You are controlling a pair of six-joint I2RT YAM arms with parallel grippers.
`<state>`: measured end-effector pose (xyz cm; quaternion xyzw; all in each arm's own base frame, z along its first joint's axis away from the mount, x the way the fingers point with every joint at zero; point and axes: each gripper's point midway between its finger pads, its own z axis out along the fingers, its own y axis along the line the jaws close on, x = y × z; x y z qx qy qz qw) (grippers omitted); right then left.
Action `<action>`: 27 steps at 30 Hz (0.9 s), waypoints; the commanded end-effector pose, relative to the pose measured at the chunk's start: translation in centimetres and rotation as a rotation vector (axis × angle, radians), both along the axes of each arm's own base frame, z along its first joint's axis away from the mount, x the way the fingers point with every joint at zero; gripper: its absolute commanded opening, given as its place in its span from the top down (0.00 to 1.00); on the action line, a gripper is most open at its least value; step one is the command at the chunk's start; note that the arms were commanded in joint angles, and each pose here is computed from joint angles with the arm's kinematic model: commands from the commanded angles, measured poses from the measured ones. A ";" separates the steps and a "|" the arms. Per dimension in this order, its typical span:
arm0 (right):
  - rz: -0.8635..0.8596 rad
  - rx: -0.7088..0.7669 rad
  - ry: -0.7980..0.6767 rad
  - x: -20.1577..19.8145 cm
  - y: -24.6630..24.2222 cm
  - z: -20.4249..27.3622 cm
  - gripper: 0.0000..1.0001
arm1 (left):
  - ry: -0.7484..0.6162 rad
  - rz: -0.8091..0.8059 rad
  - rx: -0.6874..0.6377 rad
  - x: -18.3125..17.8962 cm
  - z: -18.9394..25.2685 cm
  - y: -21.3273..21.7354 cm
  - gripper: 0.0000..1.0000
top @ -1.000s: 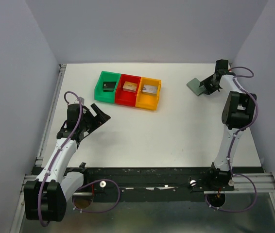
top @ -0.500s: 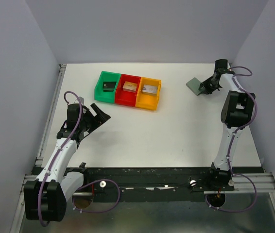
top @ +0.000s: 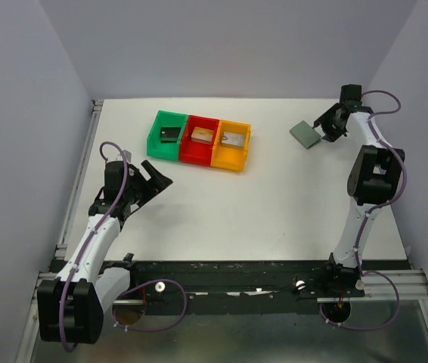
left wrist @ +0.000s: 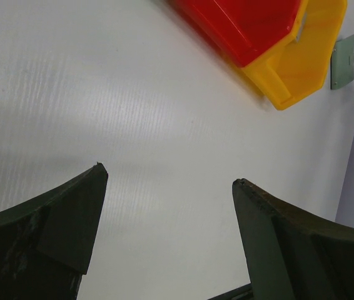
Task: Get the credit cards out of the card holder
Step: Open the card holder at the center of the board.
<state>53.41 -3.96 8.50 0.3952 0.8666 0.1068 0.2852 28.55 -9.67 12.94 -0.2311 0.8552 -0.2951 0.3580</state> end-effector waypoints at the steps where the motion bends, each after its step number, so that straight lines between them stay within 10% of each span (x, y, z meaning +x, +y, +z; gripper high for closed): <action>1: -0.039 -0.065 -0.002 2.0 -1.7 0.1 0.40 | -0.011 -0.017 -0.020 -0.2 0.2 -0.4 0.06; 27: -0.023 0.138 0.143 3.3 1.4 -4.5 0.38 | -0.011 -0.042 -0.052 -0.1 0.4 -1.1 0.06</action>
